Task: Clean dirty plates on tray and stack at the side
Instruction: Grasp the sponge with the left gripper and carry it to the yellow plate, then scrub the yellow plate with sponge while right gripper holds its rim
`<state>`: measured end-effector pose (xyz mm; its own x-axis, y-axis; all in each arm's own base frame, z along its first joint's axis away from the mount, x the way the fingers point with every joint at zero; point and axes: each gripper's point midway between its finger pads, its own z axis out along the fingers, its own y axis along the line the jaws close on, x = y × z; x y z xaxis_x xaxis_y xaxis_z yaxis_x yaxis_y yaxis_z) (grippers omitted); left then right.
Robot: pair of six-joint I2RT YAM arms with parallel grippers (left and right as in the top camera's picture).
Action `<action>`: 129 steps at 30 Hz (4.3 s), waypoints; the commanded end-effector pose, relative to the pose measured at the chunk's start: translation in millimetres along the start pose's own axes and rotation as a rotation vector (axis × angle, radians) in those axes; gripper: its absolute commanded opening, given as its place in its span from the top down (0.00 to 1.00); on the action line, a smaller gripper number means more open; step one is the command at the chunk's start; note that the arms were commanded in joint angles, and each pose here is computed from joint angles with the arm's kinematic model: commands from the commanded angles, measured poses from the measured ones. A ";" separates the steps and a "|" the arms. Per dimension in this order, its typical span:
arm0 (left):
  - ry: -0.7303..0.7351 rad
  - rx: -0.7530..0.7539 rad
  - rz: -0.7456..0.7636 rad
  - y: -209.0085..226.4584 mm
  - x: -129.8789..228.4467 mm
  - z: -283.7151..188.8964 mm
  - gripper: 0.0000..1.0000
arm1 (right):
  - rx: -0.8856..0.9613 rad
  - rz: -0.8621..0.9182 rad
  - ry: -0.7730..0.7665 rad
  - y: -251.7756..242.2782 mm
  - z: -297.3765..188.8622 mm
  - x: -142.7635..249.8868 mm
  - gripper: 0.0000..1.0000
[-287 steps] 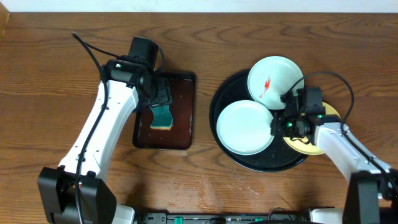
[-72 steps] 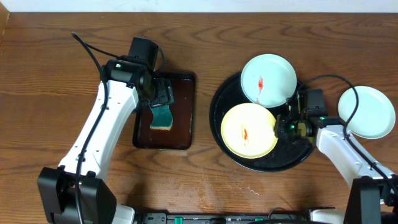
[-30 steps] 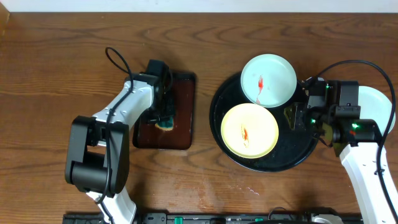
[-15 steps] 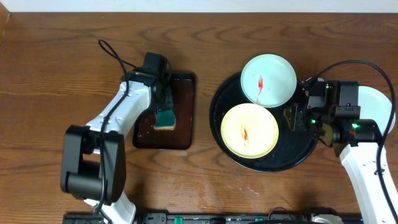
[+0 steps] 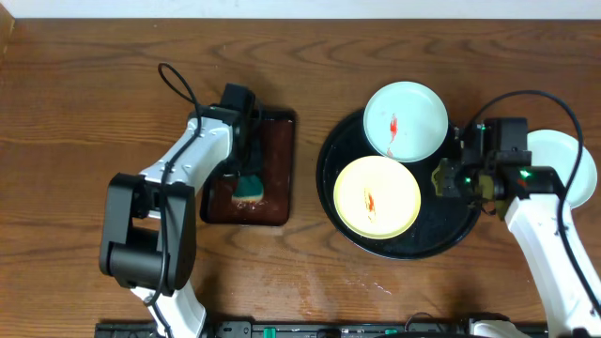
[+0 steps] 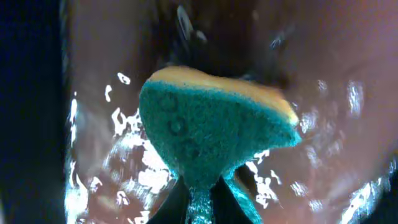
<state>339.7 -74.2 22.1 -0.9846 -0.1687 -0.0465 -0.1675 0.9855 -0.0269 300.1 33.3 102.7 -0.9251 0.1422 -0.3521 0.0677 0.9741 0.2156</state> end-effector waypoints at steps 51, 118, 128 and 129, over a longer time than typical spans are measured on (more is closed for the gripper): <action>-0.297 -0.255 0.240 -151.5 27.3 17.7 0.92 | -0.125 0.047 0.268 -1.8 102.7 29.5 0.99; 0.174 0.540 0.475 -287.3 107.2 33.8 0.92 | -0.080 0.044 0.274 -9.6 103.0 31.5 0.99; 0.157 0.558 0.713 -305.2 144.8 32.4 0.93 | -0.080 0.045 0.275 -9.5 103.0 31.8 0.99; 0.157 0.558 0.713 -305.0 144.4 32.4 0.93 | -0.080 0.045 0.275 -9.5 103.0 31.8 0.99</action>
<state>278.5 -397.9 17.8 -0.8797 0.4399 -0.1808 0.4684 0.7356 -0.4893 310.9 52.7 0.4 -0.9888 0.1158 -0.0941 0.0796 0.9428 0.3237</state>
